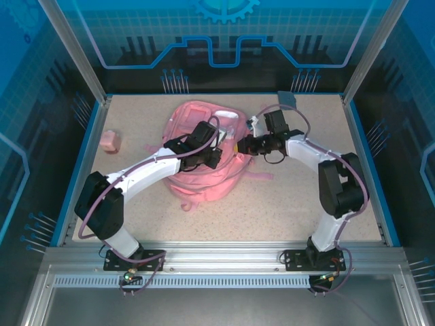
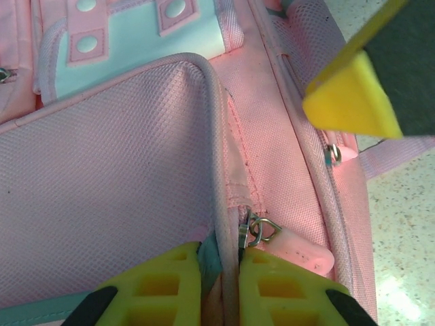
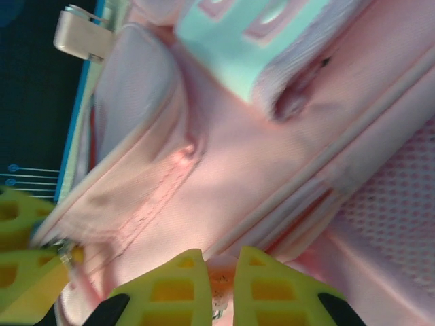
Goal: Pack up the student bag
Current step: Unzip the student bag at the top-center of the table.
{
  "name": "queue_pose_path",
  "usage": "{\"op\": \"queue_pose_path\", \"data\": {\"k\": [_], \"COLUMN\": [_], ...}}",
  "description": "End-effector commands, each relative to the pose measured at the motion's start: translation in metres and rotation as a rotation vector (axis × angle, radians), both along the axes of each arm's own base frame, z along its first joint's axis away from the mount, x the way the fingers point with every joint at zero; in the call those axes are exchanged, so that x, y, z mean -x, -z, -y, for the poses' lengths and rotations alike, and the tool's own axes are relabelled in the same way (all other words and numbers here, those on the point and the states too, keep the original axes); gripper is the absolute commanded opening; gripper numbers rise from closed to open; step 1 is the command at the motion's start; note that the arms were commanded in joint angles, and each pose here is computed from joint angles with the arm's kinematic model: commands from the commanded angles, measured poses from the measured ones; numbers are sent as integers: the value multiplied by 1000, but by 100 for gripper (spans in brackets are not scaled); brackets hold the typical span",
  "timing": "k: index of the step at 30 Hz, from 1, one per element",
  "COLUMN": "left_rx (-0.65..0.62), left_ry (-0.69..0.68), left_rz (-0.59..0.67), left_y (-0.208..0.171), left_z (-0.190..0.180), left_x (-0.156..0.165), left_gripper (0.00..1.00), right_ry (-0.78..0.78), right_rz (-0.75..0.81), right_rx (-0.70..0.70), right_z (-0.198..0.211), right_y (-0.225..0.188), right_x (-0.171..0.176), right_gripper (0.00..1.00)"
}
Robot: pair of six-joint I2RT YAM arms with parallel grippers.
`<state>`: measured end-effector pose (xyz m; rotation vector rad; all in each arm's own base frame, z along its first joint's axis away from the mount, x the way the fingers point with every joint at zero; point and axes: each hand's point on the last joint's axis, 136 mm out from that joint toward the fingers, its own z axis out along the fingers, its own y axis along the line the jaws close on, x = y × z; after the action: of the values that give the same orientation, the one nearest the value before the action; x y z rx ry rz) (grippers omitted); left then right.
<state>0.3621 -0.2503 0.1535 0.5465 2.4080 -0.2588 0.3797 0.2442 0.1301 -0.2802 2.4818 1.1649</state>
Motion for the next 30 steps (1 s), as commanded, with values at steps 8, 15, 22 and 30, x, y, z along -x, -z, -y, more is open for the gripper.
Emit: {"op": "queue_pose_path", "data": {"k": [8, 15, 22, 30], "left_rx": [208, 205, 201, 192], "left_ry": [-17, -24, -3, 38], "left_rz": [18, 13, 20, 42], "left_y": [-31, -28, -31, -35], "left_z": [41, 41, 41, 41], "left_x": [-22, -25, -21, -19], "left_gripper": [0, 0, 0, 0], "right_ry": [-68, -1, 56, 43], "right_rz": [-2, 20, 16, 96], "right_rx": [-187, -55, 253, 306], "right_z": [-33, -20, 12, 25], "right_y": [-14, 3, 32, 23], "right_x": [55, 60, 79, 84], "right_gripper": [0, 0, 16, 49]}}
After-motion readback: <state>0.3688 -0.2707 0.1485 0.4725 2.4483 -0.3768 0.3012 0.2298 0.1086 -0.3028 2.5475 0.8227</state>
